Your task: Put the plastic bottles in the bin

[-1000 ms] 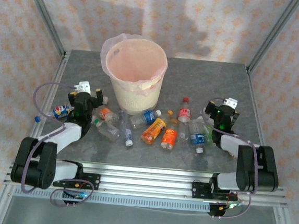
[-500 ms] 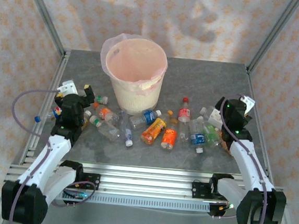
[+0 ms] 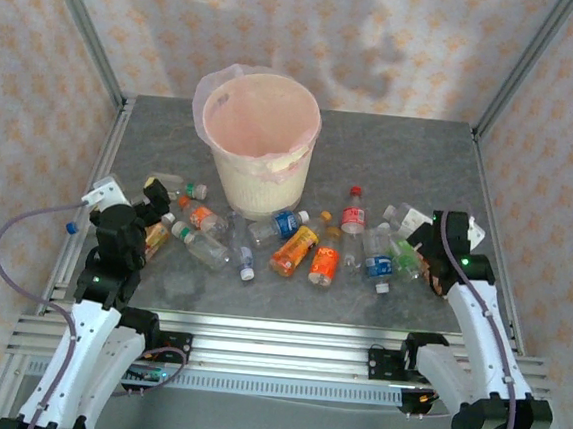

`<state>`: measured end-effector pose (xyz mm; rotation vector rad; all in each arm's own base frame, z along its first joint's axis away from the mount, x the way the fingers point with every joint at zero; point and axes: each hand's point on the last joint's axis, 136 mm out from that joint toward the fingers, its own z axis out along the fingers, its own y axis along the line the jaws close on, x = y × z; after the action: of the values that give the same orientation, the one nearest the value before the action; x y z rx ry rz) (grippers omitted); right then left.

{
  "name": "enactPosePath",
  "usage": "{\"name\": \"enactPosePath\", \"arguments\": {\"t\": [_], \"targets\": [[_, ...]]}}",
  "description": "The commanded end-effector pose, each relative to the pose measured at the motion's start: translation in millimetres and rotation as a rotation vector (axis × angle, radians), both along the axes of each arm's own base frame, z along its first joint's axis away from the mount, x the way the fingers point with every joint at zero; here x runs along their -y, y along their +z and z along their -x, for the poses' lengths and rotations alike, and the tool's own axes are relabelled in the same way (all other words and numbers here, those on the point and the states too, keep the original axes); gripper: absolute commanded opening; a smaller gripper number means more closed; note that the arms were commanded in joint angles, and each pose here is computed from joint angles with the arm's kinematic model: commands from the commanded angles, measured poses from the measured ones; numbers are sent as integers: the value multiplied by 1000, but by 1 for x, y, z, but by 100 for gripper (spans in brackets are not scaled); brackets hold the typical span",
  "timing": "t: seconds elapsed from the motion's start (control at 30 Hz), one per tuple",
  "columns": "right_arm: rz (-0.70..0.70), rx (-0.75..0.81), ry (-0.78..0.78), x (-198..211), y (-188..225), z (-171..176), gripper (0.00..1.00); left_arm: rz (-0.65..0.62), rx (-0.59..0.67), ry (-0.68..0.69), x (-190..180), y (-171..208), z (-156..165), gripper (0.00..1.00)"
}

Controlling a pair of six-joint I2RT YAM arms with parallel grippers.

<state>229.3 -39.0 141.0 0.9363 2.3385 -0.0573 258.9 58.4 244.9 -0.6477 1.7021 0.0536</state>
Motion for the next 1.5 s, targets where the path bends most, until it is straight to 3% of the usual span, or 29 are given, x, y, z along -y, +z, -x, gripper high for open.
{"name": "enactPosePath", "arguments": {"t": [0.0, 0.33, 0.6, 0.67, 1.13, 1.47], "targets": [[-74, -91, -12, -10, 1, 27, 99, 52, -18, -8, 2, -1, 7, 100], [-185, -169, 104, -46, 11, 50, 100, 73, -9, -17, 4, 5, 10, 100], [-270, -187, 222, -77, -3, 53, 78, 81, -24, -23, 6, 1, 6, 100], [-288, -176, 256, -85, -6, 47, 76, 86, -27, -23, 6, 0, 5, 100], [-184, -260, 342, -100, -29, 17, 85, 96, -46, -44, 10, -4, 0, 100], [-165, -311, 401, -111, -38, 6, 85, 95, -57, -37, 9, -6, -1, 100]]}}
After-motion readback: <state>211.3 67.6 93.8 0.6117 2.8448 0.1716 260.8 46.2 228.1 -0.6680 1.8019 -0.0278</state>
